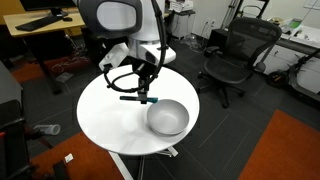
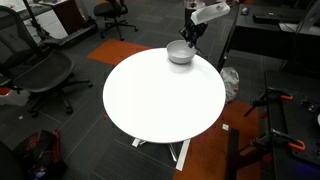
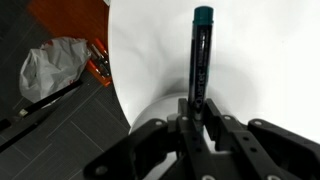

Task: Remove the marker from the mug cup and place it on the table

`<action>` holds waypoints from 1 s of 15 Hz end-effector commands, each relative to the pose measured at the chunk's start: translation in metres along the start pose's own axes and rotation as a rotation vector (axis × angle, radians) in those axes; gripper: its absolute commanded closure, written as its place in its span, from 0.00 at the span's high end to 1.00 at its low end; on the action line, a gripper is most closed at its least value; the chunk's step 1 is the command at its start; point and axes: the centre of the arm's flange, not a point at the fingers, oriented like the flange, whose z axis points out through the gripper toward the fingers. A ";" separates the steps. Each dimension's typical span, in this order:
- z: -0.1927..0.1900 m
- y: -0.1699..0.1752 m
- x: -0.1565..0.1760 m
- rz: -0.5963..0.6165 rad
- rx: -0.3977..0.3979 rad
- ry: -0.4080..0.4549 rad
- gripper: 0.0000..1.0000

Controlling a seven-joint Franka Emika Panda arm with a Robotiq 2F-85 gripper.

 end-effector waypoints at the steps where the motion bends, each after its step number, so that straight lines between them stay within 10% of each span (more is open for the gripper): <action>1: 0.002 -0.012 -0.050 -0.062 -0.002 -0.024 0.05; 15: 0.067 -0.067 -0.119 -0.218 0.053 0.020 0.05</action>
